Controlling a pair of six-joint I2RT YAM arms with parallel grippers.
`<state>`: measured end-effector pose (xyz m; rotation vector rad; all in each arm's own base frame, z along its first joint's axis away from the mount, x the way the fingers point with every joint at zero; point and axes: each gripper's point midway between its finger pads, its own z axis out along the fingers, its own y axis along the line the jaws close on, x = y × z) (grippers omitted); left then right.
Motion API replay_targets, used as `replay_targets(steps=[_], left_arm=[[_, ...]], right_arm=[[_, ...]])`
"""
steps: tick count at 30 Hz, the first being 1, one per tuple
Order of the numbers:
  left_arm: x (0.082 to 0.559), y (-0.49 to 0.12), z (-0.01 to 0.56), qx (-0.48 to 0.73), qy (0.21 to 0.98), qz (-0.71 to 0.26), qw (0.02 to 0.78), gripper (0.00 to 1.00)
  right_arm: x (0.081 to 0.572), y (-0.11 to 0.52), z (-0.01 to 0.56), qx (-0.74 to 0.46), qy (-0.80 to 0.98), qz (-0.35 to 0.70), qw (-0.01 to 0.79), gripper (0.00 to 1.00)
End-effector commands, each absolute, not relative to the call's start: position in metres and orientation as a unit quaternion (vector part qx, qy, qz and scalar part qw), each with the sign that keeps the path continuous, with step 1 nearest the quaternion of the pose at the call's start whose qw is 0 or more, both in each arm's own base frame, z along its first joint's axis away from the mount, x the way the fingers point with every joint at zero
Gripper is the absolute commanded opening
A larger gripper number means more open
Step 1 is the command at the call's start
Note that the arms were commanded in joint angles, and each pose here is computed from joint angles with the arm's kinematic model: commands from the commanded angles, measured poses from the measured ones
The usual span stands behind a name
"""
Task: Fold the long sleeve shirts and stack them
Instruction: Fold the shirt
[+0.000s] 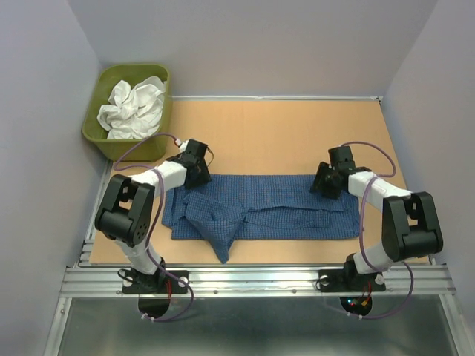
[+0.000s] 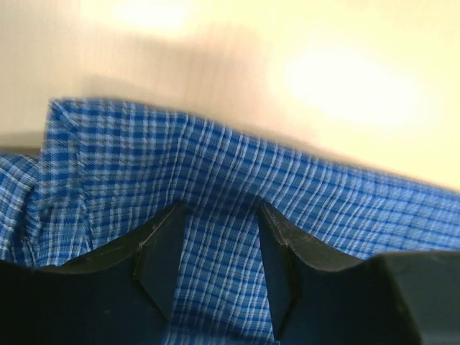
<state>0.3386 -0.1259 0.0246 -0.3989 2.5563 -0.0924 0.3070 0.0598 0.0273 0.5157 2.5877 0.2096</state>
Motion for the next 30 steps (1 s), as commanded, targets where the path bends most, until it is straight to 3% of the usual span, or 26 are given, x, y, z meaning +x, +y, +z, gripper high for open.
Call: replay_targets(steps=[1,9,12,18,21,30], left_arm=[[0.388,-0.129,0.031,-0.168,0.936,-0.056,0.304,0.56],[0.469,-0.137,0.049,-0.168,0.923,-0.072,0.34,0.56],[0.488,-0.142,0.075,-0.156,0.916,-0.082,0.361,0.62],[0.473,-0.15,0.134,-0.146,0.89,-0.13,0.411,0.69],[0.456,-0.157,0.133,-0.132,0.893,-0.136,0.409,0.69],[0.417,-0.168,0.066,-0.139,0.924,-0.126,0.334,0.66]], right_arm=[[0.349,0.034,0.027,0.219,0.932,0.012,0.288,0.57],[0.417,-0.001,0.025,0.263,0.915,0.009,0.305,0.58],[0.442,0.015,0.059,0.242,0.907,0.066,0.337,0.58],[0.44,0.093,0.129,0.147,0.891,0.229,0.364,0.6],[0.433,0.13,0.154,0.112,0.87,0.297,0.377,0.6],[0.4,0.186,0.098,0.105,0.871,0.364,0.312,0.6]])
